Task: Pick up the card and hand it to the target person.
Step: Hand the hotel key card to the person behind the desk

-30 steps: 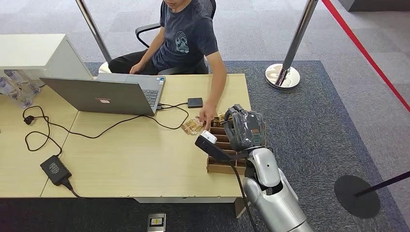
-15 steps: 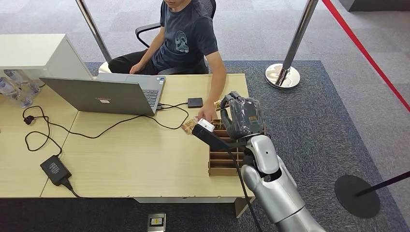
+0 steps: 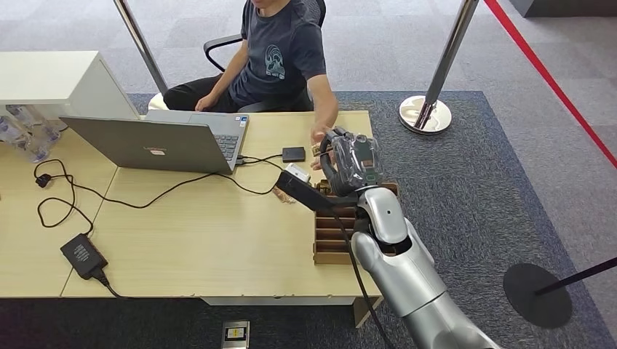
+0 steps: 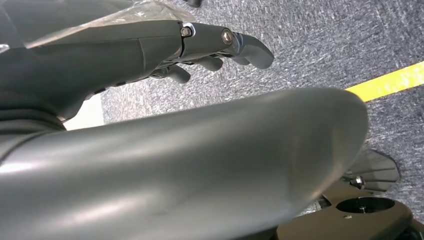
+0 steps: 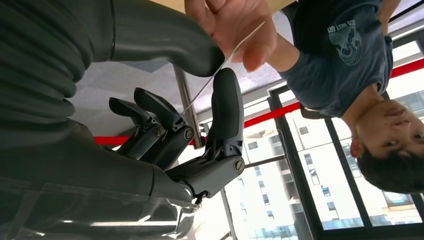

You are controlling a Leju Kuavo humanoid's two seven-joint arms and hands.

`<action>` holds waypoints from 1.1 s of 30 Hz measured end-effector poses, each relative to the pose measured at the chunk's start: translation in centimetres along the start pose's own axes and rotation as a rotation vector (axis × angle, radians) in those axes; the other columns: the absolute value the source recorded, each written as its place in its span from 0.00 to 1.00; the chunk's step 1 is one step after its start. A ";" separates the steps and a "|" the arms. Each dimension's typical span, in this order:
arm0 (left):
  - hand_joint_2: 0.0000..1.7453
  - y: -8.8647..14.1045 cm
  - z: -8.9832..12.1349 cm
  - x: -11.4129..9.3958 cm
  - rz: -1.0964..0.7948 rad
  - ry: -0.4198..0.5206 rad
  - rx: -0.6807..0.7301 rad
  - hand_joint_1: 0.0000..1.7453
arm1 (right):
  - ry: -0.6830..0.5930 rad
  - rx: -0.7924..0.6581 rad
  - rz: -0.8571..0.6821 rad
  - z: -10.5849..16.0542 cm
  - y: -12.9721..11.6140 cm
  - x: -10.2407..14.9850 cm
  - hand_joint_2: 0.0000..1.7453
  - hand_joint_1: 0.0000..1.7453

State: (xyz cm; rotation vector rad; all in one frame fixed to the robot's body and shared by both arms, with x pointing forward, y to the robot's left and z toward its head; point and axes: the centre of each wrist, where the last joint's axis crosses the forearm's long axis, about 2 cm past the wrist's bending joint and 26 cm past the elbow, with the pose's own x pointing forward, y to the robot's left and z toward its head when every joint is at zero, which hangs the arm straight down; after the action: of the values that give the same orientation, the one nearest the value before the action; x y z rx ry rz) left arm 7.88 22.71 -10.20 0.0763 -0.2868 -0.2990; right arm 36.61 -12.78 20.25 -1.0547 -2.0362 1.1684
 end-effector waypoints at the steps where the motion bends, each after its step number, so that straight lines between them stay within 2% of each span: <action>1: 0.00 0.0 0.0 0.0 0.001 0.000 0.000 0.00 | 0.000 0.003 -0.001 -0.2 0.0 0.0 1.00 1.00; 11: 0.00 0.0 0.0 0.1 0.012 0.000 0.007 0.00 | -0.010 0.028 -0.010 -1.5 0.5 0.7 1.00 1.00; 23: 0.00 0.1 0.0 0.1 0.008 -0.003 0.010 0.00 | 0.000 0.049 -0.016 -1.4 1.4 0.9 1.00 0.99; 24: 0.00 0.1 0.0 0.1 0.007 -0.003 0.009 0.00 | 0.002 0.050 -0.015 -1.3 1.4 0.9 1.00 0.95; 25: 0.00 0.1 0.0 0.1 0.006 -0.003 0.009 0.00 | 0.002 0.051 -0.014 -1.3 1.4 0.8 1.00 0.75; 28: 0.00 0.1 0.0 0.1 0.005 -0.004 0.010 0.00 | 0.003 0.053 -0.012 -1.3 1.5 0.8 1.00 0.04; 29: 0.00 0.2 0.0 0.1 0.004 -0.004 0.010 0.00 | 0.003 0.053 -0.012 -1.3 1.5 0.8 1.00 0.00; 33: 0.00 0.2 0.0 0.1 0.003 -0.004 0.010 0.00 | 0.007 0.053 -0.011 -1.2 1.5 0.8 1.00 0.00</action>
State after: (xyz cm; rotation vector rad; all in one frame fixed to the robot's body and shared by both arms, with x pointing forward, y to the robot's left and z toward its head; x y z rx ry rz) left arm 8.02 22.88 -10.19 0.0849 -0.2921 -0.2946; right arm 37.63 -11.07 19.57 -1.0192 -1.9921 1.2049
